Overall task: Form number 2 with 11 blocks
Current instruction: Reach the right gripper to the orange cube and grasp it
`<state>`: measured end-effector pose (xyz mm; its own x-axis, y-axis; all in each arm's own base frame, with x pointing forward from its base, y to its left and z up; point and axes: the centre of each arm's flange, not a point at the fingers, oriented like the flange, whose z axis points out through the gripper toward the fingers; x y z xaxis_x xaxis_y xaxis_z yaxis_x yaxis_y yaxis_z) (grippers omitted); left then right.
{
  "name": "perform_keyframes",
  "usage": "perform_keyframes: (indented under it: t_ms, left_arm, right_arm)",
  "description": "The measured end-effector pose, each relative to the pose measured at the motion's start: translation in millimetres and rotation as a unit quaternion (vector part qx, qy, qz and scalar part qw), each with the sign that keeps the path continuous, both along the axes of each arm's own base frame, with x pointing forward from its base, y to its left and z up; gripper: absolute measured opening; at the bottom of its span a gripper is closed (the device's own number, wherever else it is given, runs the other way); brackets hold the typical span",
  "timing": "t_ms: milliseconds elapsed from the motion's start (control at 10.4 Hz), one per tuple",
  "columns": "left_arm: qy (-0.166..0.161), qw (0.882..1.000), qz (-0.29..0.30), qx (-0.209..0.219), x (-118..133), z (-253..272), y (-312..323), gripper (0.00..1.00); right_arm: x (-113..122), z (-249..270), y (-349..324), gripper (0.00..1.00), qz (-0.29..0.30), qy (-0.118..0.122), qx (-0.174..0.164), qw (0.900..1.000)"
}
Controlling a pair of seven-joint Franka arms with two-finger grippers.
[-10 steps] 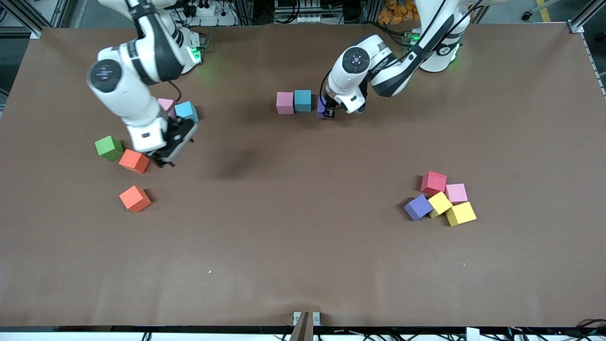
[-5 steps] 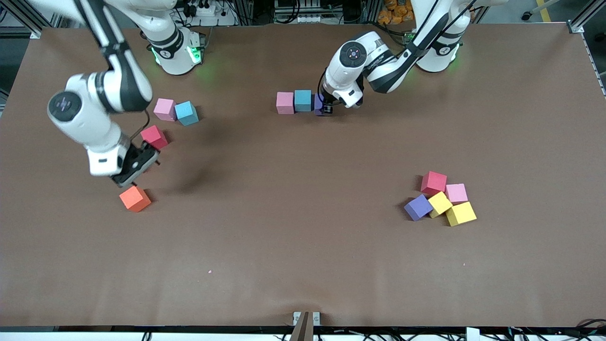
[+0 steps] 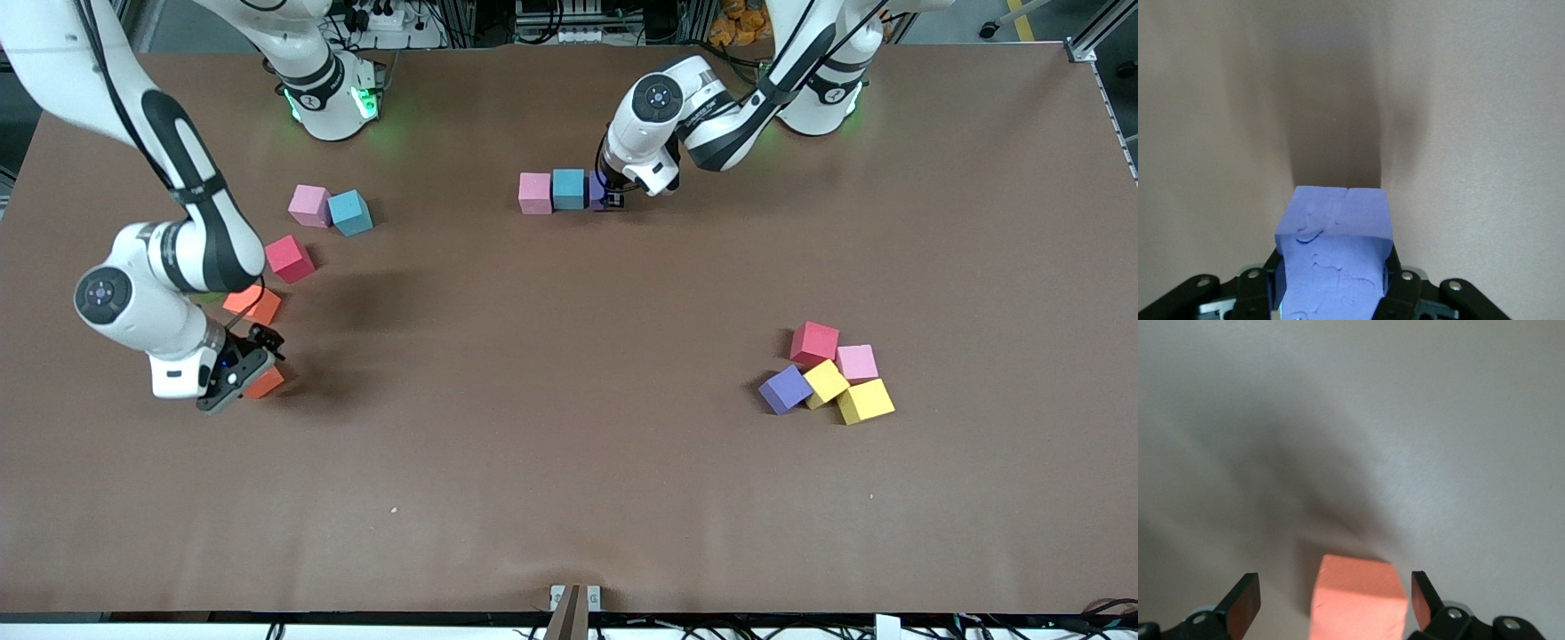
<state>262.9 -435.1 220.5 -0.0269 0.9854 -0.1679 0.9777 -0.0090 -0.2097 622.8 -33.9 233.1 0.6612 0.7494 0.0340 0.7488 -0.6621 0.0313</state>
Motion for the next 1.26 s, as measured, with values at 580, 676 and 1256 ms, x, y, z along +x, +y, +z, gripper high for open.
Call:
perform_keyframes:
  t_ms: [580, 676, 1256]
  left_arm:
    - [0.002, 1.0, -0.003, -0.001, -13, -5, -6, 0.57]
    - [0.004, 1.0, -0.003, 0.0, -13, -7, -5, 0.57]
    - [0.003, 1.0, 0.002, -0.006, -9, -13, -3, 0.57]
  right_arm:
    - [-9, -22, -24, 1.0, -0.03, 0.059, 0.019, 0.998]
    - [-11, -24, -25, 1.0, -0.037, 0.067, 0.024, 0.997]
    - [-13, -35, -36, 1.0, -0.048, 0.069, 0.023, 0.996]
